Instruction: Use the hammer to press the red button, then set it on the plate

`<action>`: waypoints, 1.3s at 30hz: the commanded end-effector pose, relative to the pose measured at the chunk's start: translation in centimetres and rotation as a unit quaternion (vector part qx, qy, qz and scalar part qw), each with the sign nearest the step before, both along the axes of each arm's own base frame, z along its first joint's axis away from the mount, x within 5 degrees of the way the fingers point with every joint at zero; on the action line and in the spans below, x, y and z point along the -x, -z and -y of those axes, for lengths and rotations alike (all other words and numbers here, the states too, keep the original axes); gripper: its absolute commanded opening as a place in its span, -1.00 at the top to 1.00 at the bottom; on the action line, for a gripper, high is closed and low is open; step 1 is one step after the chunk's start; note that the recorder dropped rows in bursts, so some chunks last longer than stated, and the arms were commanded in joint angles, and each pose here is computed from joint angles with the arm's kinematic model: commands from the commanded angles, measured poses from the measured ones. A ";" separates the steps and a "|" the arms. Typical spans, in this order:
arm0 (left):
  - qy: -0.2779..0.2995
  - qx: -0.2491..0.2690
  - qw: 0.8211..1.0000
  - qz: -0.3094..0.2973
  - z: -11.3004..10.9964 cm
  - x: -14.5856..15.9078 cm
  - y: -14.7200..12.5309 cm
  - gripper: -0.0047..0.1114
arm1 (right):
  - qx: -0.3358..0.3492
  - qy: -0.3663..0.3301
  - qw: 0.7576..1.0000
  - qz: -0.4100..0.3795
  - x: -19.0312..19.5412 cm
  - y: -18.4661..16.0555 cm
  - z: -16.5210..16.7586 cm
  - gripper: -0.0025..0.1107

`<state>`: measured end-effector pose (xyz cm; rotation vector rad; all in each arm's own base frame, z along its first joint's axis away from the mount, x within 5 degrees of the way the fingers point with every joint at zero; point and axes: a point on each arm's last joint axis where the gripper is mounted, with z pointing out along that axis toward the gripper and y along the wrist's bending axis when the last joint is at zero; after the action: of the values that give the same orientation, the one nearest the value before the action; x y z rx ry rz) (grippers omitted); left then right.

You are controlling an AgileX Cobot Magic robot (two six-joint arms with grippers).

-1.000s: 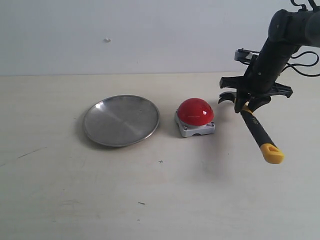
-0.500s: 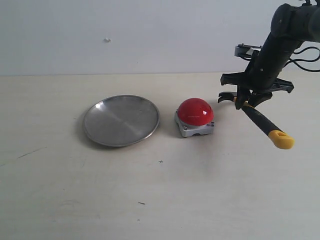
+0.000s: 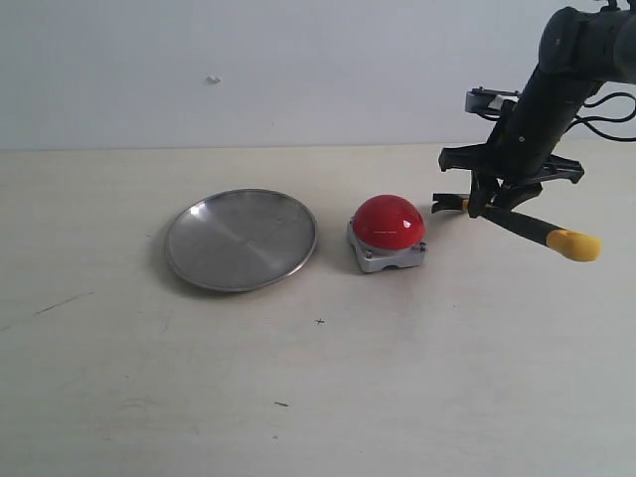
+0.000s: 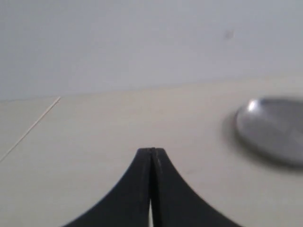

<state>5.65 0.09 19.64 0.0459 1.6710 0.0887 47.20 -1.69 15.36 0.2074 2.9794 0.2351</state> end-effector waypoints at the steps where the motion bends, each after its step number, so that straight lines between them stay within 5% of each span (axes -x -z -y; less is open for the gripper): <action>1: -0.015 0.143 0.985 0.099 -0.2 0.1 -1.7 0.92 | 0.000 -0.008 1.000 0.024 -0.1 -1.4 0.0 0.96; 3: -0.023 0.173 0.975 0.134 -0.5 0.1 -2.3 0.92 | -0.002 -0.008 1.000 0.024 -0.1 -1.4 -0.1 0.96; 7: -0.022 0.320 0.932 0.172 -0.8 0.3 -2.8 0.92 | -0.010 -0.011 1.000 0.026 -0.1 -1.4 -0.2 0.96; 12: 0.009 0.249 0.944 0.218 -0.4 0.5 -3.8 0.92 | -0.028 -0.016 0.999 0.029 -0.1 -1.5 -0.5 0.96; 17: 0.173 0.170 0.907 0.344 2.2 2.1 -6.4 0.92 | -0.030 -0.022 0.999 0.032 -0.2 -1.5 -0.6 0.96; 19: 0.234 0.191 0.885 0.355 3.0 2.3 -7.1 0.92 | -0.029 -0.027 0.999 0.037 -0.3 -1.7 -0.6 0.96; 27: 0.268 0.284 0.910 0.140 4.0 -4.2 -10.0 0.92 | -0.038 -0.031 0.995 0.087 -0.5 -4.6 -0.9 0.96; 34: 0.418 0.372 0.829 -0.010 7.0 -13.3 -8.7 0.69 | -0.031 -0.034 0.990 0.136 0.1 -8.4 -0.9 0.96; 39: 0.465 0.419 0.766 -0.146 12.9 -19.4 -4.7 0.31 | -0.040 -0.041 0.985 0.163 0.3 -9.9 -1.2 0.96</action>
<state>22.85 -9.40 26.01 0.1559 1.6125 -1.3446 46.86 -0.79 22.93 0.0707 2.7522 0.3429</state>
